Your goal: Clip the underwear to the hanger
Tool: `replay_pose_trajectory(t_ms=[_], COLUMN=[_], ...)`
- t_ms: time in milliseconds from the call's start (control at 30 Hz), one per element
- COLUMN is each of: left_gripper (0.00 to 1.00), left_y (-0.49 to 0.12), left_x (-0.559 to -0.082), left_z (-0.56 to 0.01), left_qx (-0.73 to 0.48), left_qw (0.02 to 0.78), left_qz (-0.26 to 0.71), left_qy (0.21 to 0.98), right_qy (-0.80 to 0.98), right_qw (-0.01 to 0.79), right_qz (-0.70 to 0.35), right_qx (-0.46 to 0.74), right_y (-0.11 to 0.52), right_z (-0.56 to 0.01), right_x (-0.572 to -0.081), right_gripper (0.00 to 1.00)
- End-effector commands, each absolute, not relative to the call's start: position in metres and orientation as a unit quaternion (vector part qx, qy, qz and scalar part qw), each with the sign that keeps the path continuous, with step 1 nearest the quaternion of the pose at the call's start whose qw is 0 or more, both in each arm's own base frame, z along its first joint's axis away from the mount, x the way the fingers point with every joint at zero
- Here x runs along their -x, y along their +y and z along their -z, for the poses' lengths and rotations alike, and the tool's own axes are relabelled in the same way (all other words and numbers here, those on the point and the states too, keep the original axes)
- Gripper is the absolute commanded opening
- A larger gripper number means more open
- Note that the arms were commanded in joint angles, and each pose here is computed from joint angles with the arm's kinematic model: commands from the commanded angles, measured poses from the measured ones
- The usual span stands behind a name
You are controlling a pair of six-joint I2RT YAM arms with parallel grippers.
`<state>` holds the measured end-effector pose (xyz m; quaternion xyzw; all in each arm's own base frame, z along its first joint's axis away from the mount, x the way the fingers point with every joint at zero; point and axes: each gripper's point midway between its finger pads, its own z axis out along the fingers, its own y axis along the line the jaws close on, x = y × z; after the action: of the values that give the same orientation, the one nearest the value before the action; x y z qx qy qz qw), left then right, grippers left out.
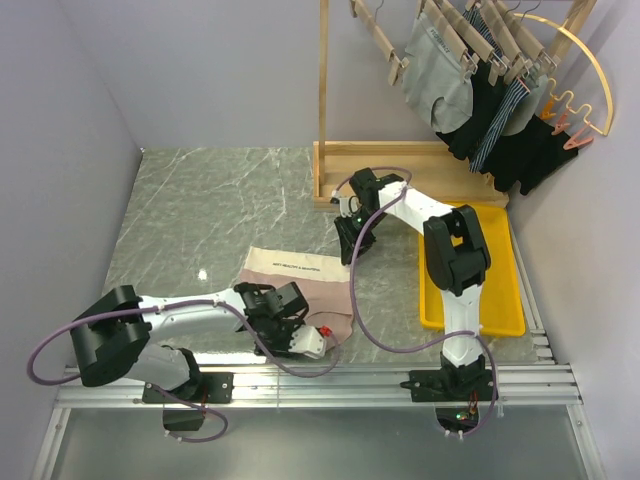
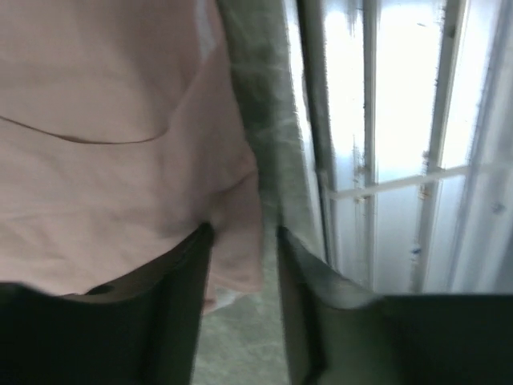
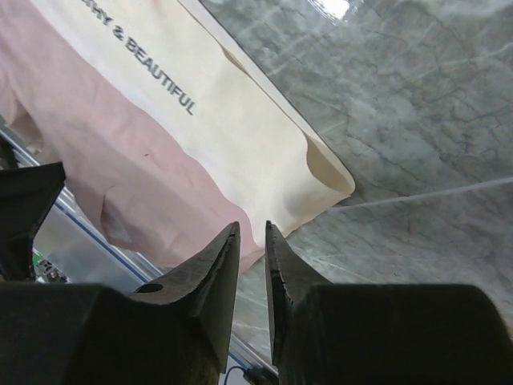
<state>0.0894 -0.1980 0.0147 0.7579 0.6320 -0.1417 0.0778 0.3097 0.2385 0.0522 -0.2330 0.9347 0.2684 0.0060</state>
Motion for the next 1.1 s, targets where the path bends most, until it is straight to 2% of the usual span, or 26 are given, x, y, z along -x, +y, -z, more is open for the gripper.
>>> replay_pose_trajectory(t_ms=[0,33,167,233,400,467,500,633,667,700,733,800,933,1067], left_gripper=[0.42,0.32,0.12,0.06,0.05,0.16,0.32,0.55,0.59,0.62,0.69,0.74,0.79,0.82], left_y=[-0.214,-0.216,-0.226,-0.227,-0.245,-0.247,-0.251,-0.266,-0.269,-0.278,-0.281,-0.284,-0.274,-0.25], left_x=[-0.097,-0.097,-0.081,-0.073,-0.058,-0.055,-0.056,-0.069,-0.08,-0.088,-0.097,-0.123,-0.166,-0.212], left_z=[-0.007,-0.007,-0.009,-0.014,-0.03,-0.034,-0.039,-0.076,-0.088,-0.114,-0.128,-0.165,-0.204,-0.231], left_qx=[-0.75,-0.752,-0.76,-0.766,-0.761,-0.761,-0.761,-0.739,-0.722,-0.704,-0.692,-0.658,-0.605,-0.52], left_qw=[0.104,0.106,0.073,0.055,0.039,0.032,0.041,0.107,0.13,0.165,0.185,0.243,0.323,0.376], left_qz=[0.122,0.12,0.155,0.172,0.229,0.239,0.242,0.266,0.274,0.293,0.298,0.306,0.287,0.283], left_qy=[0.642,0.64,0.627,0.617,0.606,0.603,0.601,0.609,0.622,0.625,0.631,0.644,0.668,0.713], right_qy=[0.936,0.938,0.942,0.942,0.945,0.944,0.942,0.932,0.927,0.92,0.912,0.891,0.846,0.783], right_qw=[0.004,0.002,0.001,-0.001,-0.003,-0.005,0.005,0.063,0.091,0.129,0.152,0.232,0.364,0.536], right_qz=[-0.254,-0.247,-0.226,-0.219,-0.198,-0.199,-0.204,-0.232,-0.24,-0.252,-0.267,-0.281,-0.277,-0.213], right_qx=[0.244,0.244,0.249,0.253,0.26,0.262,0.266,0.272,0.273,0.273,0.272,0.27,0.274,0.234], right_y=[0.234,0.231,0.224,0.22,0.209,0.208,0.209,0.212,0.214,0.212,0.214,0.21,0.201,0.172], right_z=[-0.041,-0.037,-0.029,-0.027,-0.023,-0.024,-0.032,-0.073,-0.088,-0.114,-0.132,-0.182,-0.269,-0.373], right_x=[-0.309,-0.31,-0.31,-0.307,-0.3,-0.296,-0.297,-0.311,-0.32,-0.326,-0.33,-0.344,-0.357,-0.38], right_gripper=[0.27,0.27,0.26,0.26,0.26,0.26,0.26,0.32,0.36,0.46,0.52,0.64,0.66,0.71])
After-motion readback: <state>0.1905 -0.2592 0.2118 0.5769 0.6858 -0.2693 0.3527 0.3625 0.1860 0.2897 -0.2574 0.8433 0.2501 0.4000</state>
